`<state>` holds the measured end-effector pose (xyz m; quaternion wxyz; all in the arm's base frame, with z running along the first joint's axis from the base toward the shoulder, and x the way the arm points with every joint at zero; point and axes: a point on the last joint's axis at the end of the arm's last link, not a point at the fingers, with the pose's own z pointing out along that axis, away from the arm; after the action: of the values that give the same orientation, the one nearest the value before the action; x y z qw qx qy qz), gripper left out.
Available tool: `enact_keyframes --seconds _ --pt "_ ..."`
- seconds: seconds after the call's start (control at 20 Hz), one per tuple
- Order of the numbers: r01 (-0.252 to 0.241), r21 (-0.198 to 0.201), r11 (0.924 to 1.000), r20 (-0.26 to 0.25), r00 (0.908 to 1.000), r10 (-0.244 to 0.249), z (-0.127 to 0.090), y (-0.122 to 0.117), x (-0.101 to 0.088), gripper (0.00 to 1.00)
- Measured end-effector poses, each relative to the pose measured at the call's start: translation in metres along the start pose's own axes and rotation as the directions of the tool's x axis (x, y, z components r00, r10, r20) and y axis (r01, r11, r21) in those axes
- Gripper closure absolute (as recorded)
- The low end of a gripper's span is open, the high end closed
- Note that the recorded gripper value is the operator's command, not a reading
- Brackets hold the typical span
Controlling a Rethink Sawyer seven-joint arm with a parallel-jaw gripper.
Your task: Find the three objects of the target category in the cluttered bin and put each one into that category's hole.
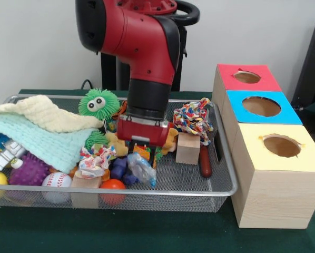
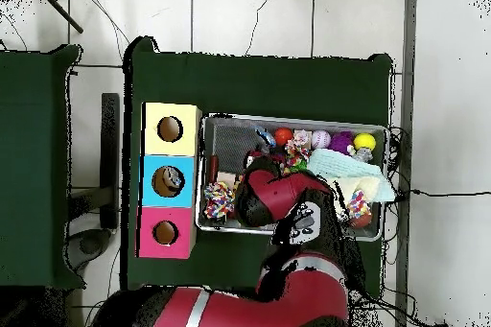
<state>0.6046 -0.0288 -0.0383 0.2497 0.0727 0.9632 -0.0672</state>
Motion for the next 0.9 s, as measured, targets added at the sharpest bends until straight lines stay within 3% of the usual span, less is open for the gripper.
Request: enact_keyframes --seconds 0.4,0.9 --pt "-0.025 0.003 0.9997 0.024 0.9994 0.025 -0.027 -0.009 -0.016 1.0" --pt "-0.034 -0.016 0.9993 0.032 0.9989 0.035 -0.033 -0.028 -0.036 1.0"
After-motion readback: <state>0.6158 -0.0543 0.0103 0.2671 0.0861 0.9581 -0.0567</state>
